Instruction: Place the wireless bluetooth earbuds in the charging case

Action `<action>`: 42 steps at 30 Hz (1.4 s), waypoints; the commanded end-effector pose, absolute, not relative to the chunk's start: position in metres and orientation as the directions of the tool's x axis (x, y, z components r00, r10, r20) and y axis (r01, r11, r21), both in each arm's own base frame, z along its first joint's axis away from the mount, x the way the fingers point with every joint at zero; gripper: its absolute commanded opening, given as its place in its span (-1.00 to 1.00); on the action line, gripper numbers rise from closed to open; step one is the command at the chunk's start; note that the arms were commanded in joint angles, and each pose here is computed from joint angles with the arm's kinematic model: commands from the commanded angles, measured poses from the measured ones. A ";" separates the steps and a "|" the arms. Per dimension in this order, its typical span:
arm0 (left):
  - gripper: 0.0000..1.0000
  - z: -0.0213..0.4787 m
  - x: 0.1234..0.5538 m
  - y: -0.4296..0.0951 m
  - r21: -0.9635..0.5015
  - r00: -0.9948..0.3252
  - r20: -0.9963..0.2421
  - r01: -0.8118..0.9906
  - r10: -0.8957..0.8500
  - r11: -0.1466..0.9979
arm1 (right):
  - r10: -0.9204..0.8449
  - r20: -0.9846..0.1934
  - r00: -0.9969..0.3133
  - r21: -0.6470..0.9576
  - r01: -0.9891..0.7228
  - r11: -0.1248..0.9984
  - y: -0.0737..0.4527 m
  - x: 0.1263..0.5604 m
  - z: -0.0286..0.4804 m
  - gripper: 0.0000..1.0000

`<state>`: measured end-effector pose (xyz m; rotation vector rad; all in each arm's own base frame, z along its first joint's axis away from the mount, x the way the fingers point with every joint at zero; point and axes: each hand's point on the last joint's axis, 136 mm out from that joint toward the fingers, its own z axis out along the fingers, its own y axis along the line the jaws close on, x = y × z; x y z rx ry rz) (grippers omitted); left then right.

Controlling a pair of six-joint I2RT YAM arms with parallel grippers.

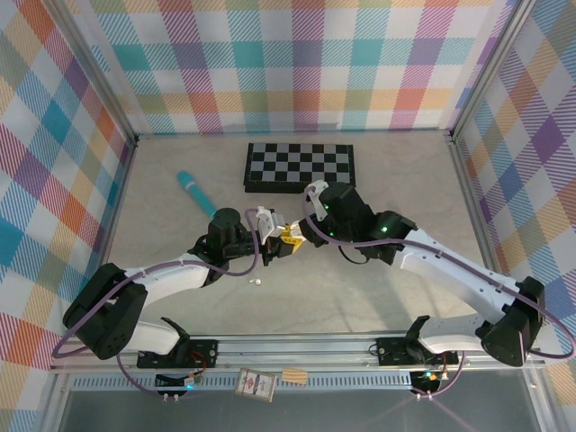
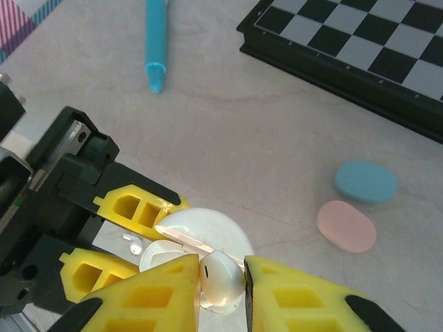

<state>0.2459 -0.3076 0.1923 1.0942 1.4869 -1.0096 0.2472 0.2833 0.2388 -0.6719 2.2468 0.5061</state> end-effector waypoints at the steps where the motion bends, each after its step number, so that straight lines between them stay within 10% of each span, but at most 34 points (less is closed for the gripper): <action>1: -0.96 0.212 0.247 -0.309 -0.042 -0.069 -0.991 0.972 0.112 0.232 | -0.324 -0.761 -0.563 0.130 -0.620 0.774 0.291 0.251 0.249 -0.52; 42: -0.96 0.227 0.259 -0.308 -0.042 -0.068 -0.995 0.957 0.080 0.286 | -0.384 -0.722 -0.576 0.179 -0.691 0.701 0.299 0.228 0.226 -0.46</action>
